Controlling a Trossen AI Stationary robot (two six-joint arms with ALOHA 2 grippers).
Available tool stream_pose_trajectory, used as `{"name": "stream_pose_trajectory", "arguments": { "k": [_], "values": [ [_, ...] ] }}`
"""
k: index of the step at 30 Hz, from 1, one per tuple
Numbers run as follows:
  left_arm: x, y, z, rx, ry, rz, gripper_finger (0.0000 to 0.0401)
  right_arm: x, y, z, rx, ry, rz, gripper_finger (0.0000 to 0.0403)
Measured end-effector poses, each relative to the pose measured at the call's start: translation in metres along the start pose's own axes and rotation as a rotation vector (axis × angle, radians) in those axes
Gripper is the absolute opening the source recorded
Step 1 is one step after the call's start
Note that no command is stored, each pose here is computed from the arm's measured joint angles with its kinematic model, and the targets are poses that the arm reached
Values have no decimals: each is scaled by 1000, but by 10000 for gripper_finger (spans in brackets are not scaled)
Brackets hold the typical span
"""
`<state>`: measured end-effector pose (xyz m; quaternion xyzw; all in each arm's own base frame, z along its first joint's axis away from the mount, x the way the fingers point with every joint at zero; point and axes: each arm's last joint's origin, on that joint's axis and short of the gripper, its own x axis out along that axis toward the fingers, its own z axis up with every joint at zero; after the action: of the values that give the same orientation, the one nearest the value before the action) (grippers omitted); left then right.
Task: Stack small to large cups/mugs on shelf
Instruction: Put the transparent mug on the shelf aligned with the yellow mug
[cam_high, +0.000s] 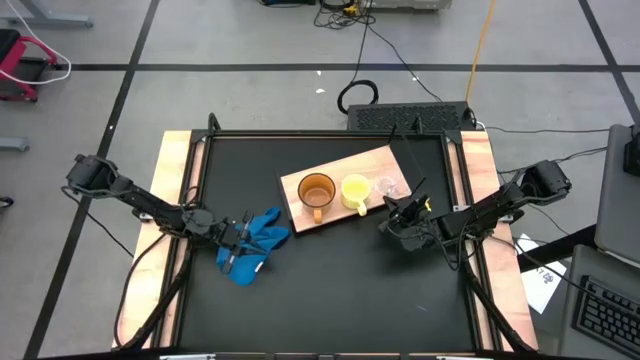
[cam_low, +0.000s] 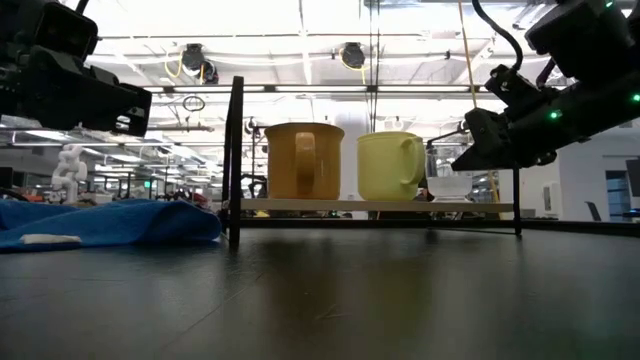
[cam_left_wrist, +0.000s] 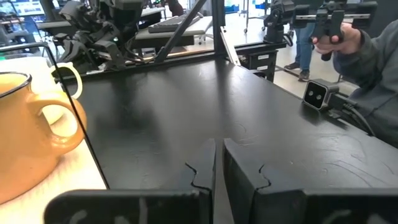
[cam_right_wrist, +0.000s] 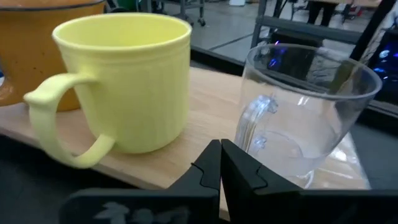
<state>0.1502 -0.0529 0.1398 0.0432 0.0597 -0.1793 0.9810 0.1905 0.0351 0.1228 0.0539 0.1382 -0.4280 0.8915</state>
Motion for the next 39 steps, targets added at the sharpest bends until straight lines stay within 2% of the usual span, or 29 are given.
{"name": "stream_pose_trajectory", "arguments": {
  "k": [14, 26, 33, 39],
  "values": [
    [0, 0, 0, 4, 0, 0, 31, 0, -5, -2, 14, -27, -72, 0],
    [0, 0, 0, 26, 1, 0, 31, -2, -1, 0, 34, -36, -42, 0],
    [0, 0, 0, 26, 1, 0, 31, -16, 23, 27, -67, -150, 135, 0],
    [0, 0, 0, 7, 4, 0, 31, -25, 30, 62, -137, -194, 142, 0]
  ]
}}
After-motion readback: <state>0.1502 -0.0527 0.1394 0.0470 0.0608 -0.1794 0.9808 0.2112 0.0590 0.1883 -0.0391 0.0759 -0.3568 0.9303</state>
